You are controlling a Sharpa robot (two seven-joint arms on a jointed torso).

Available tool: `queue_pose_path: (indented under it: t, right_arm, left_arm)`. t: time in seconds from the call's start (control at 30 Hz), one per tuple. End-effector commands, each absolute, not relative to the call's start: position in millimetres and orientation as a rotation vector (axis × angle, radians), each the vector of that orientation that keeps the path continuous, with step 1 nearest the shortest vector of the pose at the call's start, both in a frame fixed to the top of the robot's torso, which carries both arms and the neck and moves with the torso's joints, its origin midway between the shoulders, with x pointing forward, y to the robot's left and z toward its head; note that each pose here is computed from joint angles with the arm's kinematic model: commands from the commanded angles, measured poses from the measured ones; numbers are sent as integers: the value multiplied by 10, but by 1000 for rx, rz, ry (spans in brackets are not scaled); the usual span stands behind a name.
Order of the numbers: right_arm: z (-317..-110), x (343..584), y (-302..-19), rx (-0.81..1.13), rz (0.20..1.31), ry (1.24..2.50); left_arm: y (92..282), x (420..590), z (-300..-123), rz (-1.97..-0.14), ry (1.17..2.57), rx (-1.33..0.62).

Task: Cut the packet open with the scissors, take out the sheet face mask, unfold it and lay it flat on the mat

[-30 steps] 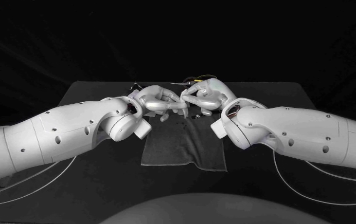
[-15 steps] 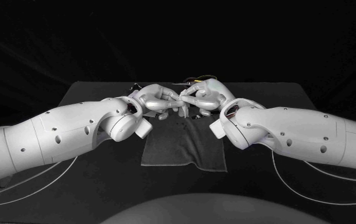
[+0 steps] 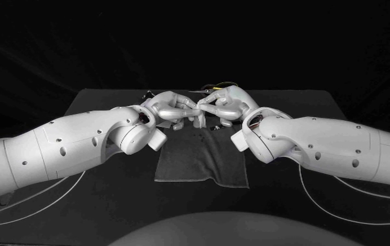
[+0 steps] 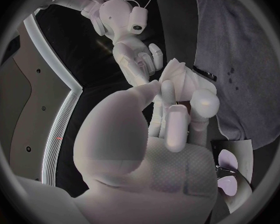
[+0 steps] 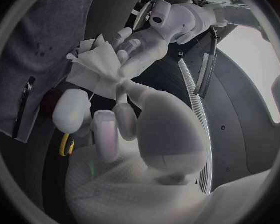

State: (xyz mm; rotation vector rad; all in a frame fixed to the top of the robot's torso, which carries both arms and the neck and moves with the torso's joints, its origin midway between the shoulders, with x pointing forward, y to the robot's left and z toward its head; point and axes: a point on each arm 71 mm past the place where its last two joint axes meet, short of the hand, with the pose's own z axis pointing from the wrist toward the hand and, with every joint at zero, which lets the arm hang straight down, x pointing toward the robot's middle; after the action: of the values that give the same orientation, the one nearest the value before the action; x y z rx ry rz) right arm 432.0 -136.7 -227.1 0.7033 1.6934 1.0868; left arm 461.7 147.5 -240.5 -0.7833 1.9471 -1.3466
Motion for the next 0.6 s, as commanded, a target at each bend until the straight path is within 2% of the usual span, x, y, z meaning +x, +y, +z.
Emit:
queue_pose_path:
  t: [0.03, 0.6]
  right_arm:
    - [-2270, 4326, -1389, 699, 1084, 1691]
    - [-2275, 4339, -1486, 701, 1064, 1686]
  left_arm:
    - [1479, 4623, -2394, -1369, 1932, -797]
    - [1546, 4656, -2417, -1340, 1927, -852]
